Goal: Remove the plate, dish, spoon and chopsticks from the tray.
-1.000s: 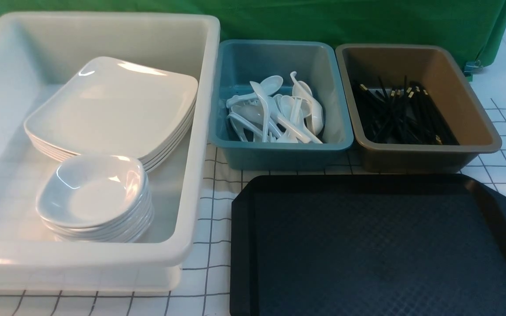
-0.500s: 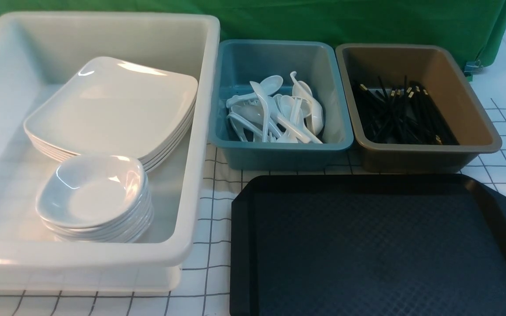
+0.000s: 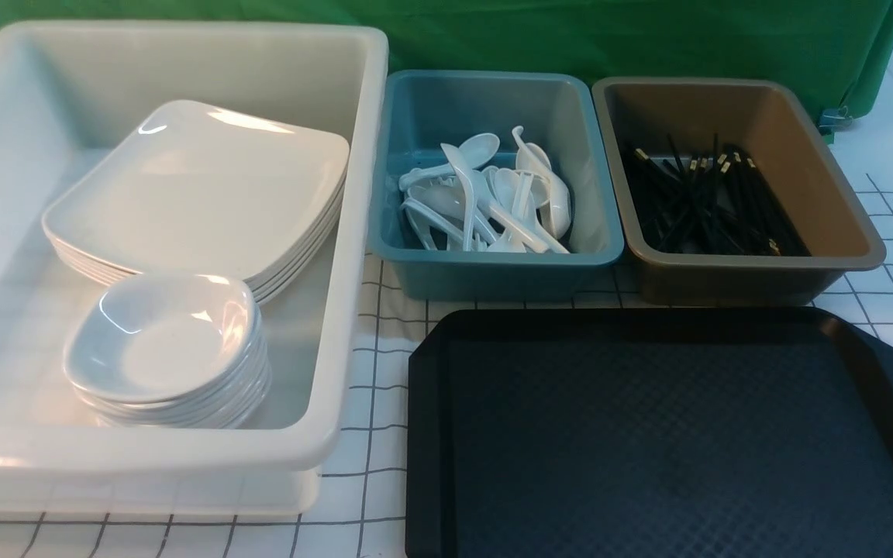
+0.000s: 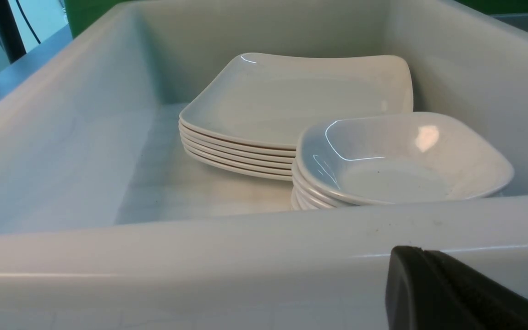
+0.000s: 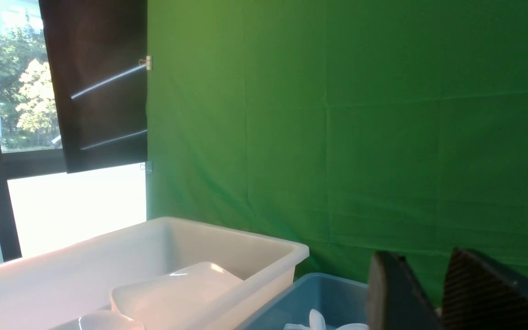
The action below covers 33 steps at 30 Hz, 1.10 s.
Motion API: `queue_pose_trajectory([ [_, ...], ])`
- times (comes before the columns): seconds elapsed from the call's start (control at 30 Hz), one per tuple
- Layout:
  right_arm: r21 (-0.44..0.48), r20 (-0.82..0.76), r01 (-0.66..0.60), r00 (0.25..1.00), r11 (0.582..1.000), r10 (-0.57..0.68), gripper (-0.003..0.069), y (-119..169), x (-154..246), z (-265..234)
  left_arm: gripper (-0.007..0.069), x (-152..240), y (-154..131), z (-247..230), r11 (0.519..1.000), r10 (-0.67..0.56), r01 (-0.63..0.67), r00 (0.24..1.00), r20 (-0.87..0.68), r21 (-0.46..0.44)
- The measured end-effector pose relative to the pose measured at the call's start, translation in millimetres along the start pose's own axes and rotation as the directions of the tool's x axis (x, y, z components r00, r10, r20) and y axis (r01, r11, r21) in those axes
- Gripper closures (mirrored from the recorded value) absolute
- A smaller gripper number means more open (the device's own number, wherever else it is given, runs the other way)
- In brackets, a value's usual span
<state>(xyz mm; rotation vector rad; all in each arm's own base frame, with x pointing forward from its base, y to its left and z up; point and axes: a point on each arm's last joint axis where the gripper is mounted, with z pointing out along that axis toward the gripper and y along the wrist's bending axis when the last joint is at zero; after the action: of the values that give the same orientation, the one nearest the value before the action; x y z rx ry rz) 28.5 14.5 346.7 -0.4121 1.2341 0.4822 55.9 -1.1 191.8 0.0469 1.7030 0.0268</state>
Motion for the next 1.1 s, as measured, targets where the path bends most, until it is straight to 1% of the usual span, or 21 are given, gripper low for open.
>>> queue_pose_trajectory([
  [0.17,-0.001,0.000,0.010,1.000,1.000,-0.010,0.0447,0.1,0.0,0.0,0.0625,0.0,0.0,0.0,1.000,0.000,0.000,1.000,0.000,0.000],
  [0.23,-0.015,-0.001,0.038,0.999,0.999,-0.038,0.0440,1.4,0.1,0.0,0.0625,0.0,0.0,0.0,1.000,0.000,0.000,1.000,0.000,0.000],
  [0.27,-0.017,-0.001,0.025,1.000,1.000,-0.025,0.0440,1.6,0.2,0.0,0.0625,0.0,0.0,0.0,1.000,0.000,0.000,1.000,0.000,0.000],
  [0.3,-0.030,-0.001,0.059,0.998,0.998,-0.059,0.0436,2.7,0.3,0.0,0.0624,0.0,0.0,0.0,1.000,0.000,0.000,1.000,0.000,0.000],
  [0.4,-0.061,0.003,0.101,0.995,0.993,-0.101,0.0428,5.6,0.3,-0.2,0.0623,0.0,0.0,0.0,1.000,0.000,0.000,1.000,0.000,0.000],
  [0.7,-0.073,0.011,0.105,0.994,0.992,-0.104,0.0421,6.9,1.0,-1.4,0.0621,0.0,0.0,0.0,1.000,0.002,-0.002,1.000,0.000,0.000],
  [0.77,-0.034,-0.001,0.113,0.994,0.993,-0.114,0.0419,5.8,6.8,-2.5,0.0621,0.0,0.0,0.0,1.000,0.002,-0.002,1.000,0.000,0.000],
  [0.87,0.090,-0.081,0.153,0.986,0.984,-0.146,0.0420,1.4,27.3,-0.1,0.0621,0.0,0.0,0.0,1.000,0.002,-0.002,1.000,0.000,0.000],
  [0.93,0.192,-0.176,0.210,0.968,0.959,-0.177,0.0420,-4.5,50.4,0.6,0.0621,0.0,0.0,0.0,1.000,0.002,-0.002,1.000,0.000,0.000],
  [1.0,0.268,-0.262,0.251,0.948,0.930,-0.181,0.0420,-10.4,72.9,-1.1,0.0620,0.0,0.0,0.0,1.000,0.002,-0.002,1.000,0.000,0.000],
  [1.03,0.303,-0.310,0.269,0.935,0.914,-0.172,0.0420,-13.6,86.2,-3.0,0.0621,0.0,0.0,0.0,1.000,0.002,-0.002,1.000,0.000,0.000],
  [1.07,0.309,-0.320,0.272,0.932,0.911,-0.169,0.0420,-14.2,88.9,-3.4,0.0621,0.0,0.0,0.0,1.000,0.002,-0.002,1.000,0.000,0.000],
  [1.1,0.349,-0.380,0.285,0.914,0.893,-0.144,0.0420,-18.0,107.9,-7.3,0.0621,0.0,0.0,0.0,1.000,0.002,-0.002,1.000,0.000,0.000],
])
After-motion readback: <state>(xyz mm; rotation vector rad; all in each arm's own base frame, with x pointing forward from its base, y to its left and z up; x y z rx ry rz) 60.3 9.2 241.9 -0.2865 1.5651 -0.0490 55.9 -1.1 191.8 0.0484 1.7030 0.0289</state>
